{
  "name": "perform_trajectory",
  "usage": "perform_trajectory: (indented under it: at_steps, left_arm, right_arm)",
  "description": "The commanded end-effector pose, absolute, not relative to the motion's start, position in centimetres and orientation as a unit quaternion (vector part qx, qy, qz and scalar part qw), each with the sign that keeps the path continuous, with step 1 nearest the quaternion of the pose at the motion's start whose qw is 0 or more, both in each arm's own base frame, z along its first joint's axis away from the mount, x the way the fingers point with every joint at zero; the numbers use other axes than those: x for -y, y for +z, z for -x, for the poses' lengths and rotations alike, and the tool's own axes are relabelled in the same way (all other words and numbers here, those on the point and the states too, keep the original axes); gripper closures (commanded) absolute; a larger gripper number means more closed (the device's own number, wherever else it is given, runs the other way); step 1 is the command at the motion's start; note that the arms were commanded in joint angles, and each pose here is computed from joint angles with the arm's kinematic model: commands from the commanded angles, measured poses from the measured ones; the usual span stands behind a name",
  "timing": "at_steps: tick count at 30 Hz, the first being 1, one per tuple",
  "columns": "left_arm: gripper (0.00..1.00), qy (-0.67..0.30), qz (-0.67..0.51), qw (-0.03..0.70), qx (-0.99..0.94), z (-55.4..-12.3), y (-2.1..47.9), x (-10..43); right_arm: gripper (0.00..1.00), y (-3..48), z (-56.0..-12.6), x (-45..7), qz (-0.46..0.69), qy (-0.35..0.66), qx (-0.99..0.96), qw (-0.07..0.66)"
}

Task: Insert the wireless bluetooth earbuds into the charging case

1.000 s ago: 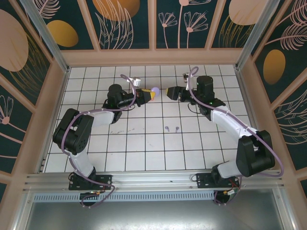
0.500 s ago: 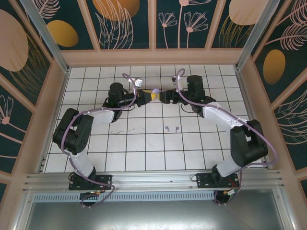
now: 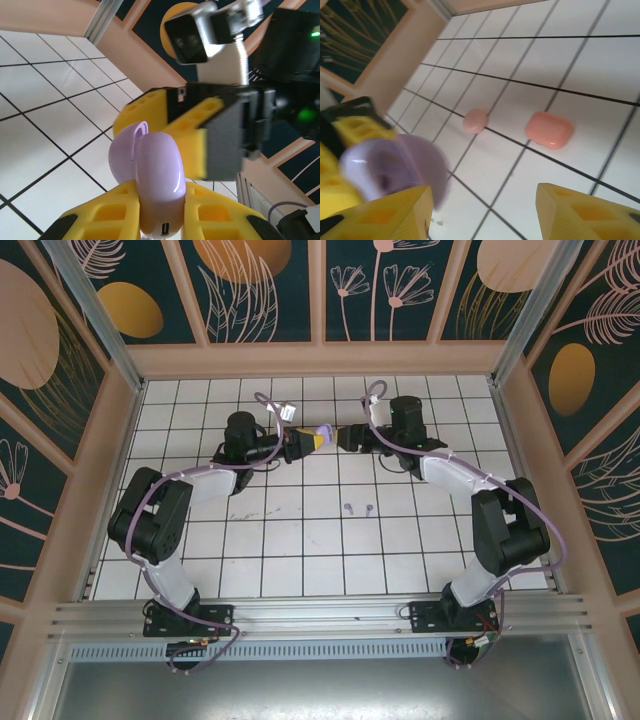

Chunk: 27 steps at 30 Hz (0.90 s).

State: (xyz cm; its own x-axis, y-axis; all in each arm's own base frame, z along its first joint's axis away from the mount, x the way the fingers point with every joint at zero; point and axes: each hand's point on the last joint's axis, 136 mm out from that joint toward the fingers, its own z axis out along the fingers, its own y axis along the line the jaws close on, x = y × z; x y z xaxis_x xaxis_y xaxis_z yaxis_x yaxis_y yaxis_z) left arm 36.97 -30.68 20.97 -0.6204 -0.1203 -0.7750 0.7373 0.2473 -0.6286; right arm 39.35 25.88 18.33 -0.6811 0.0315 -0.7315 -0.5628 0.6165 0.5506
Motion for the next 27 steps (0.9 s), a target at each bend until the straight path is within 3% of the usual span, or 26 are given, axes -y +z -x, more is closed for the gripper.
perform_trajectory:
  at_steps: [1, 13, 27]
  left_arm:
    - [1.00, -0.579, -0.260, 0.408, -0.656, -36.1, 24.8, 30.9]
    - [1.00, -0.580, -0.266, 0.409, -0.652, -36.1, 25.2, 31.0]
    - [1.00, -0.581, -0.267, 0.409, -0.651, -36.1, 25.4, 31.0]
  right_arm:
    - [0.44, 16.8, -40.1, -24.3, 0.132, 0.399, -0.832, 0.363]
    - [0.47, 23.8, -35.8, -26.1, 0.219, 0.486, -0.759, 0.374]
    - [0.54, 23.8, -36.4, -28.2, 0.228, 0.492, -0.757, 0.365]
